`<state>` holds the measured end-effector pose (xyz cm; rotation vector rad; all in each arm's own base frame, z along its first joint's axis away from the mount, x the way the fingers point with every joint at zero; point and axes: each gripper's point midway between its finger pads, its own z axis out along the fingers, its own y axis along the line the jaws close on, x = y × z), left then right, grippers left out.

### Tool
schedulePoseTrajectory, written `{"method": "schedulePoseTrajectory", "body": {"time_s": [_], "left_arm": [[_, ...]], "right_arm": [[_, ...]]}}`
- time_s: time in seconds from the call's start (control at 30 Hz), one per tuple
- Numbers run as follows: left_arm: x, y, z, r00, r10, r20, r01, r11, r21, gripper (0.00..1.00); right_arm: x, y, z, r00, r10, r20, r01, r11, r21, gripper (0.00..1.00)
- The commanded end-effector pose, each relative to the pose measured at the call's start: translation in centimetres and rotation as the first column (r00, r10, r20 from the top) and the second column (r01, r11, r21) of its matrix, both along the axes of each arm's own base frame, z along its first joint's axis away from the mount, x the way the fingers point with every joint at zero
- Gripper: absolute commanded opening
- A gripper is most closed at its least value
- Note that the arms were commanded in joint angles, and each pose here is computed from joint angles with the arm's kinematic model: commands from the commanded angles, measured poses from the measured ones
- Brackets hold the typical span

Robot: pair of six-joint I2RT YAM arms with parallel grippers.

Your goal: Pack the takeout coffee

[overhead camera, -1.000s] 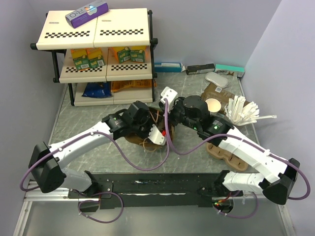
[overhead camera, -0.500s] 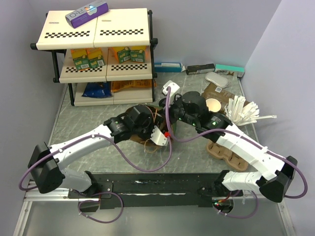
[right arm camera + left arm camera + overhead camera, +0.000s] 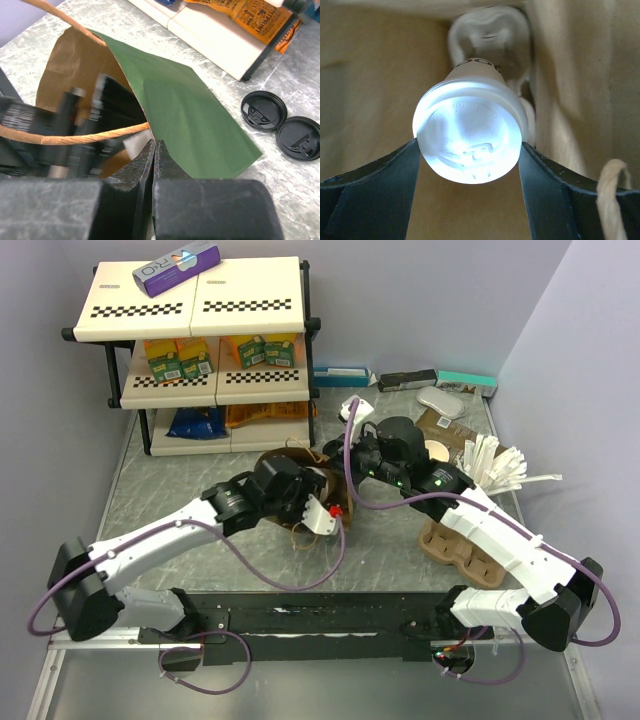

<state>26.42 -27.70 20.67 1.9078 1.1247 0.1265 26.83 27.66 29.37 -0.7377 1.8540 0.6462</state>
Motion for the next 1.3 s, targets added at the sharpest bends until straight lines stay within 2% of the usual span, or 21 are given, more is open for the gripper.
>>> {"method": "schedulePoseTrajectory", "body": {"time_s": [0.0, 0.27, 0.43, 0.5, 0.63, 1.27], "left_arm": [[1.5, -1.7, 0.7, 1.0, 0.013, 0.007, -0.013, 1.0, -0.006, 0.01], [1.7, -2.6, 0.4, 1.0, -0.01, 0.025, 0.011, 1.0, -0.015, 0.01], [1.6, -3.1, 0.8, 0.999, -0.029, 0.034, 0.03, 0.998, -0.05, 0.01], [1.4, -3.3, 1.6, 0.997, -0.048, 0.055, 0.052, 0.996, -0.078, 0.01], [1.0, -3.1, 0.7, 0.996, -0.069, 0.057, 0.073, 0.995, -0.062, 0.01], [2.2, -5.0, -1.2, 0.993, -0.108, 0.045, 0.109, 0.994, -0.009, 0.01]], "right_arm": [[-0.8, 0.9, 3.4, 0.998, 0.035, 0.05, -0.039, 0.996, 0.084, 0.0], [-1.3, 1.3, 3.7, 0.999, 0.045, 0.02, -0.047, 0.991, 0.125, 0.0], [-1.7, 1.8, 3.3, 0.995, 0.076, -0.056, -0.066, 0.982, 0.175, 0.0], [-1.3, 1.7, 3.1, 0.994, 0.074, -0.086, -0.056, 0.98, 0.192, 0.0], [0.8, 0.4, 3.3, 0.987, 0.017, -0.158, 0.023, 0.969, 0.246, 0.0], [0.9, 0.6, 3.2, 0.984, 0.044, -0.173, 0.002, 0.967, 0.254, 0.0]]}}
